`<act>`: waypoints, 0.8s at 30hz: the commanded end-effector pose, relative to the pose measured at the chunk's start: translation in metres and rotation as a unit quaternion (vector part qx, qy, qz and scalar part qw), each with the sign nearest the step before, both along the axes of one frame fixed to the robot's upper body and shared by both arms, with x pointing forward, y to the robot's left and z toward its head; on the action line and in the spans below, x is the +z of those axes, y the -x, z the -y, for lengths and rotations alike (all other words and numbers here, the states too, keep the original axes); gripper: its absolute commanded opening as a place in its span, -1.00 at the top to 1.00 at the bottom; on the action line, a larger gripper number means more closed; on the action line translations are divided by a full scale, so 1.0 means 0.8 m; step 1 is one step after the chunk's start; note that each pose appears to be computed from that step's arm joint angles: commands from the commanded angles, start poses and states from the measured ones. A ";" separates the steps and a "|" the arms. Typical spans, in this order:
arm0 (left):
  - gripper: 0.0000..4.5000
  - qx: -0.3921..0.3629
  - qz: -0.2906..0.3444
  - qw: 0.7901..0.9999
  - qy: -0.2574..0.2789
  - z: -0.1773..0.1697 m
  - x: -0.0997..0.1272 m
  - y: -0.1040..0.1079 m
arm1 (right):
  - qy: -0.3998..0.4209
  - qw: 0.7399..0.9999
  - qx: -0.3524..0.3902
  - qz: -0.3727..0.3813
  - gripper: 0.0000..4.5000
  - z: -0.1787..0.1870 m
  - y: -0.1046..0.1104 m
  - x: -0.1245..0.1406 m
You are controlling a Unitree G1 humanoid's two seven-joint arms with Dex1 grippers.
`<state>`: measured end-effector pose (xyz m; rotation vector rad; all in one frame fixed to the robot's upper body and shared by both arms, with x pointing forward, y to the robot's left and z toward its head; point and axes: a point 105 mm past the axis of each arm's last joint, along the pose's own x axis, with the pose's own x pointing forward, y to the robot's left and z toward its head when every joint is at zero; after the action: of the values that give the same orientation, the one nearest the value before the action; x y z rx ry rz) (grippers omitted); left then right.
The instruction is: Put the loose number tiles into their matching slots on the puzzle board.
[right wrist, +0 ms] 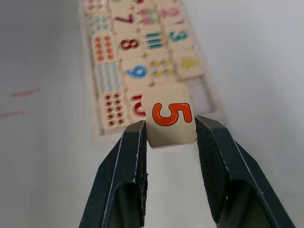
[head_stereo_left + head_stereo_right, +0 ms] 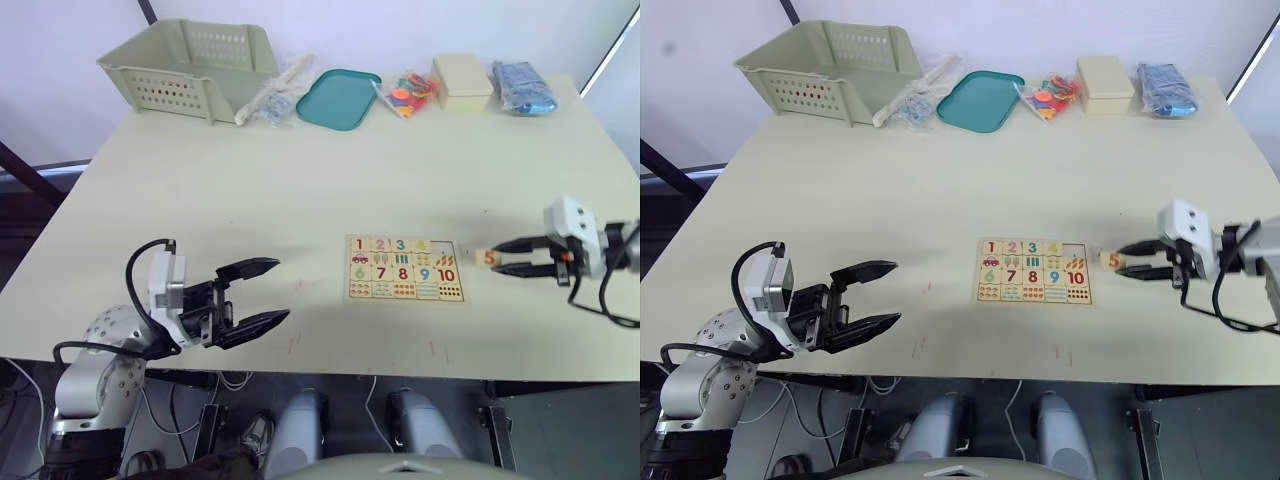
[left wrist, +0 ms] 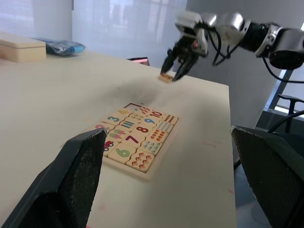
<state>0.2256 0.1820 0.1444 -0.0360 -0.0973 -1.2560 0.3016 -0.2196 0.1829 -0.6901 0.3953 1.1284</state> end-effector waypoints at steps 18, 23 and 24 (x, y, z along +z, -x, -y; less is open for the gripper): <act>-1.00 0.038 0.015 0.999 0.020 -0.053 -0.027 0.003 | 0.206 0.977 0.011 -0.045 0.57 -0.068 -0.072 -0.006; -1.00 0.041 0.014 0.999 0.020 -0.060 -0.036 0.002 | 0.226 0.973 0.022 -0.047 0.57 -0.072 -0.081 -0.016; -1.00 0.040 0.015 0.999 0.020 -0.058 -0.035 0.002 | 0.229 0.972 0.023 -0.047 0.57 -0.072 -0.083 -0.017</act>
<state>0.2249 0.2269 0.1106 -0.0773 -0.1190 -1.1729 0.3645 -0.1620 0.1592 -1.0140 0.7630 1.1377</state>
